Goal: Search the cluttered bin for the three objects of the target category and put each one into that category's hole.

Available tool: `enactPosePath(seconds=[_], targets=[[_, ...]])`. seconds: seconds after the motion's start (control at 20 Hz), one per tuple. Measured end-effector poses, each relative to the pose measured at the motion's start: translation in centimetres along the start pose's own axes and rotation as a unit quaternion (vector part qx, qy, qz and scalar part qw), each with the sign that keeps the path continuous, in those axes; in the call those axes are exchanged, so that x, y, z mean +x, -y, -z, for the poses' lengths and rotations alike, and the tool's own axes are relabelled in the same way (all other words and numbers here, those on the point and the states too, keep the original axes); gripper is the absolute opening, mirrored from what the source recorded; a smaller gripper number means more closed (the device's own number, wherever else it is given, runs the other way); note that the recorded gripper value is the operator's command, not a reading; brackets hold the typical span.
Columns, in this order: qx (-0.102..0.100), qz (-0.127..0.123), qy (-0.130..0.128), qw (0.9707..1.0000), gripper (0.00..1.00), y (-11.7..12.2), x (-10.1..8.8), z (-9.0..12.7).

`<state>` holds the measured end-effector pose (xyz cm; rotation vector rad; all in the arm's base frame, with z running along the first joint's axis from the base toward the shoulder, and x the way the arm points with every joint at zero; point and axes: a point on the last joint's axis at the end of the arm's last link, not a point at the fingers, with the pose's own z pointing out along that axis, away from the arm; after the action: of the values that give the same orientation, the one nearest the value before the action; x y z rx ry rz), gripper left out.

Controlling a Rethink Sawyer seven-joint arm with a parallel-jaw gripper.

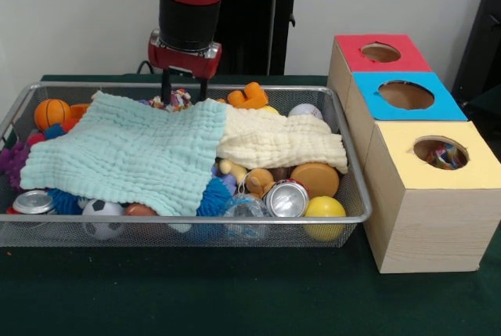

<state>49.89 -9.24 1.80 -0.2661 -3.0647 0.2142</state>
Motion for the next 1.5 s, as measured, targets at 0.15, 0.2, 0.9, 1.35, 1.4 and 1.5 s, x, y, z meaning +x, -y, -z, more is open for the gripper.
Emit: enactPosePath(seconds=[0.15, 0.2, 0.9, 1.35, 1.4, 1.5], targets=[[0.006, -0.001, -0.001, 1.0, 1.0, 0.4, 0.2, 0.1], [0.007, -0.001, -0.001, 1.0, 1.0, 0.4, 0.2, 0.1], [0.028, -0.005, -0.023, 0.9993, 1.0, 1.7, 2.1, -1.0], [0.028, -0.004, -0.013, 0.9995, 0.0, 1.7, 2.1, -1.5], [0.028, -0.004, -0.009, 0.9996, 0.0, 1.7, 2.0, -1.5], [0.027, -0.004, -0.003, 0.9996, 0.0, 1.7, 1.9, -1.5]])
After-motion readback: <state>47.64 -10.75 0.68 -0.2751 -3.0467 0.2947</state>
